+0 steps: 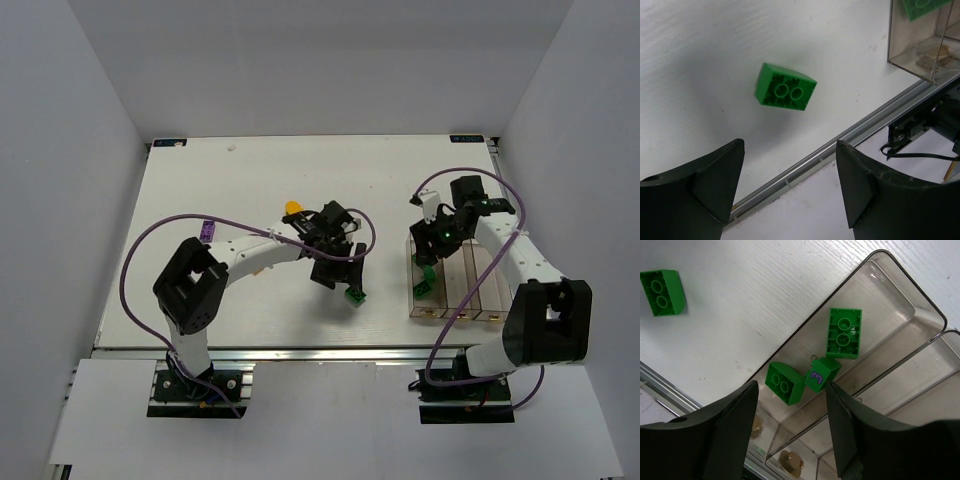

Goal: Sort the legos into containers by color

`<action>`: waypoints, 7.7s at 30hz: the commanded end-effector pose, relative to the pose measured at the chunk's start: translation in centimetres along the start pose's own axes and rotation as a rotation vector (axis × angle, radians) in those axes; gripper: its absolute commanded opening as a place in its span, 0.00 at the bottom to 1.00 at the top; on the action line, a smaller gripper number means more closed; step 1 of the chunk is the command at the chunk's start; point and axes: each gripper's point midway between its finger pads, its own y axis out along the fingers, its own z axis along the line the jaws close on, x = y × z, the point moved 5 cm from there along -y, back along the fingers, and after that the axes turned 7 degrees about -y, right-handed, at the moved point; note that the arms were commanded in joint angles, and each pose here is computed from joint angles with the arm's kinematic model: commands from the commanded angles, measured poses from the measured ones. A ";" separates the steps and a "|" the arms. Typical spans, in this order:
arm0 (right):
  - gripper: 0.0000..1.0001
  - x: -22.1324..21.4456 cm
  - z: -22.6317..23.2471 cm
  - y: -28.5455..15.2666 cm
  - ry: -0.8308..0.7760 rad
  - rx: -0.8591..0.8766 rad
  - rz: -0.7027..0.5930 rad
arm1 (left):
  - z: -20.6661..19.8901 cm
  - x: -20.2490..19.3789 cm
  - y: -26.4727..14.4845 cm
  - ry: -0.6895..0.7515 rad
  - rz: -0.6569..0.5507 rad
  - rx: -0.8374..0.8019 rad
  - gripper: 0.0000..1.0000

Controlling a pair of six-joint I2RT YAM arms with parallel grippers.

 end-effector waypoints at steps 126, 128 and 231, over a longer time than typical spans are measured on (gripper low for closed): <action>0.22 8.8 3.7 -14.3 -0.105 -0.229 -0.845 | -9.8 9.4 -4.8 0.120 -0.415 -0.139 0.25; 0.25 9.3 3.6 -13.5 -0.104 -0.181 -0.834 | -7.5 9.3 -5.3 0.072 -0.428 -0.087 0.25; 0.00 14.3 2.0 -2.9 -0.186 -0.007 -0.320 | 10.7 -4.9 -15.3 -0.466 -0.751 0.268 0.98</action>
